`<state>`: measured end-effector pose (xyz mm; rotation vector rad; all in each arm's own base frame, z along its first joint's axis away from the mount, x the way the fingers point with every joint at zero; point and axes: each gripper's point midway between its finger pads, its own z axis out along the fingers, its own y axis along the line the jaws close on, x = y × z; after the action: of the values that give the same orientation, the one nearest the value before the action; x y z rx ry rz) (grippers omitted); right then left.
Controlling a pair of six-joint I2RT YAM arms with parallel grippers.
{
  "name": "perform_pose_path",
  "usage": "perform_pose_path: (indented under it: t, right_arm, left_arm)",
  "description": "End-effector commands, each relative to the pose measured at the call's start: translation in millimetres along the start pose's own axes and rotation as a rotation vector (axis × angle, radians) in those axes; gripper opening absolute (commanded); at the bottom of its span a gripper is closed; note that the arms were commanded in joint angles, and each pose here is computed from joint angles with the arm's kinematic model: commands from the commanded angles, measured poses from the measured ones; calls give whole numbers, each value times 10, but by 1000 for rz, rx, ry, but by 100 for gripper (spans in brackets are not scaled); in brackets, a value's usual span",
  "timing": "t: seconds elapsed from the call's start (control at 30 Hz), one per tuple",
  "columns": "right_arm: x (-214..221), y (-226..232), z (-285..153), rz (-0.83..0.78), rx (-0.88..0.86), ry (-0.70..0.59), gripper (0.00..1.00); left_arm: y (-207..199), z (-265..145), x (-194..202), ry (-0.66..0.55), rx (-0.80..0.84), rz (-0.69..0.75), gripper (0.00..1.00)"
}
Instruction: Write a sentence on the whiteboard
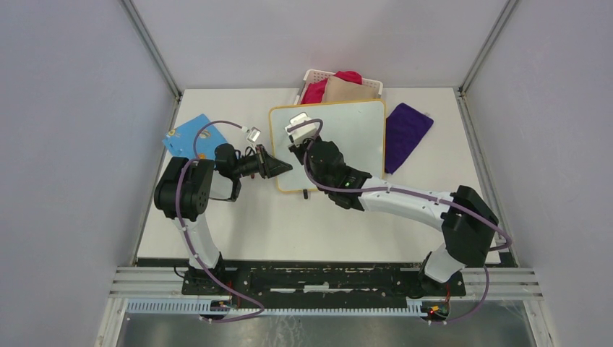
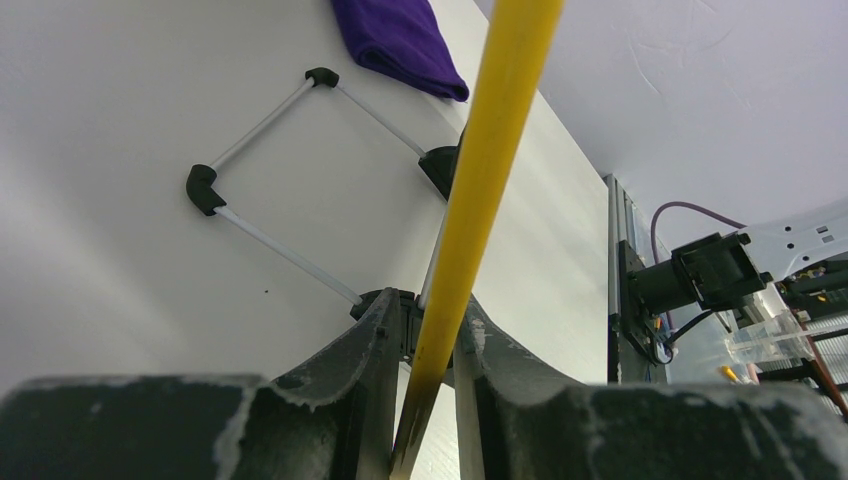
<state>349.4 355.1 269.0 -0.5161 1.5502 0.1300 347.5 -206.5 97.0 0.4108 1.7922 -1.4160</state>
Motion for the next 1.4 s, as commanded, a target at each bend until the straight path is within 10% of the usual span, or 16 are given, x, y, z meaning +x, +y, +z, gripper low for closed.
perform_pose_path:
  t: [0.0,1.37]
  right_arm:
    - [-282,-32,71,56,12,-61,0]
    - [-155,155,303,54,-47,-21,0]
  left_arm:
    - [80,9,-23,-20,-43,44,2]
    - [40,34,-15,-9,-36,59,2]
